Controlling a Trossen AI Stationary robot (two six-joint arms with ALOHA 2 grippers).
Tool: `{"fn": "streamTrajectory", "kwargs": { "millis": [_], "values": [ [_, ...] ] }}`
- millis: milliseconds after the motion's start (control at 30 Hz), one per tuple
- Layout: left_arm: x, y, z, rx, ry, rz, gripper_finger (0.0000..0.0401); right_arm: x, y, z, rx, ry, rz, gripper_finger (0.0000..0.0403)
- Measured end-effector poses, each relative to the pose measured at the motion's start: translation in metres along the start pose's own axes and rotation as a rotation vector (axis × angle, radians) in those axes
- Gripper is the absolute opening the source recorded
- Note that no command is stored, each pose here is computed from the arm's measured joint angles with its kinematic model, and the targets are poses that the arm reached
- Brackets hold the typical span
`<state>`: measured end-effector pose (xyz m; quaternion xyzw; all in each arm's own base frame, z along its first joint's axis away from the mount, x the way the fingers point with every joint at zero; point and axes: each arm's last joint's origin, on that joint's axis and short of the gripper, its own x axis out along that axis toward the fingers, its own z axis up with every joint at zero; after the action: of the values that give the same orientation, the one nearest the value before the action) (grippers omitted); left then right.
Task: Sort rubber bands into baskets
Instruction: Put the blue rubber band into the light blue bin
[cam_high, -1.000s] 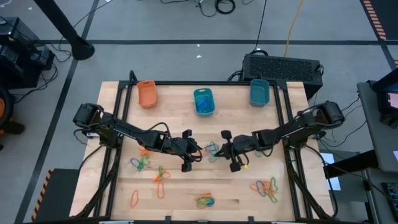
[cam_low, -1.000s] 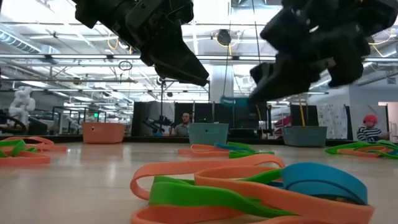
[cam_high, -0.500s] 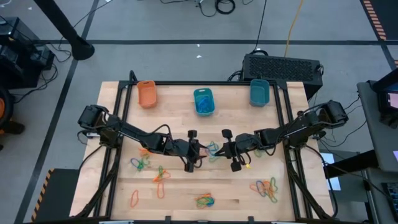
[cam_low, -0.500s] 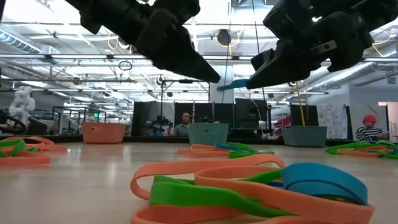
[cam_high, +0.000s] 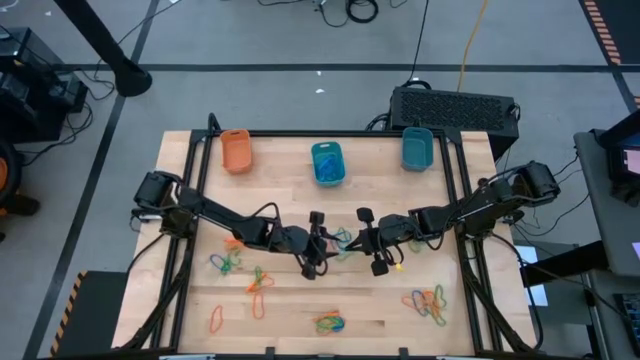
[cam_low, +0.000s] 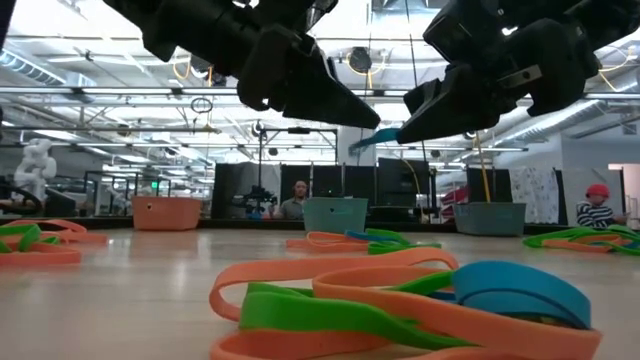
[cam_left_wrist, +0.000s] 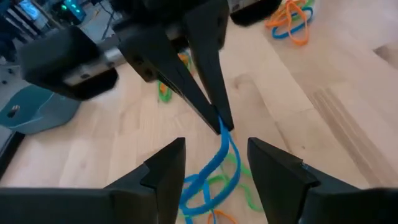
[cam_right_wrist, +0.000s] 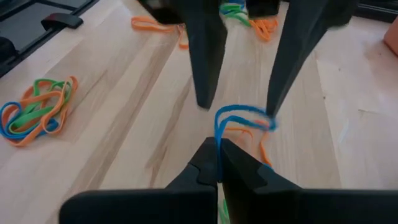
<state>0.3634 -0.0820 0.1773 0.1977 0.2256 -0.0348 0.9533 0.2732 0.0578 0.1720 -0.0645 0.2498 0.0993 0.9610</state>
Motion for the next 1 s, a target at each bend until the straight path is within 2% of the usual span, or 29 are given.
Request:
{"fn": "streamTrajectory", "kwargs": {
  "millis": [300, 467, 600, 833, 1000],
  "values": [
    [0.016, -0.006, -0.009, 0.014, 0.030, 0.000, 0.0280, 0.000, 0.000, 0.000, 0.000, 0.001, 0.000, 0.0000],
    [0.017, -0.005, -0.009, 0.007, 0.030, 0.008, 0.0297, 0.000, 0.000, 0.000, 0.000, 0.004, 0.000, 0.0000],
    [0.017, -0.005, -0.008, 0.003, 0.013, 0.009, 0.0274, 0.000, 0.000, 0.000, 0.000, 0.003, -0.004, 0.0000],
    [0.018, 0.000, -0.010, -0.003, 0.030, 0.011, 0.0180, 0.000, 0.000, 0.000, 0.000, 0.003, -0.004, 0.0000],
    [0.018, 0.000, -0.010, -0.005, 0.023, 0.013, 0.0130, 0.000, 0.000, 0.000, 0.001, 0.003, -0.005, 0.0000]
  ]
}}
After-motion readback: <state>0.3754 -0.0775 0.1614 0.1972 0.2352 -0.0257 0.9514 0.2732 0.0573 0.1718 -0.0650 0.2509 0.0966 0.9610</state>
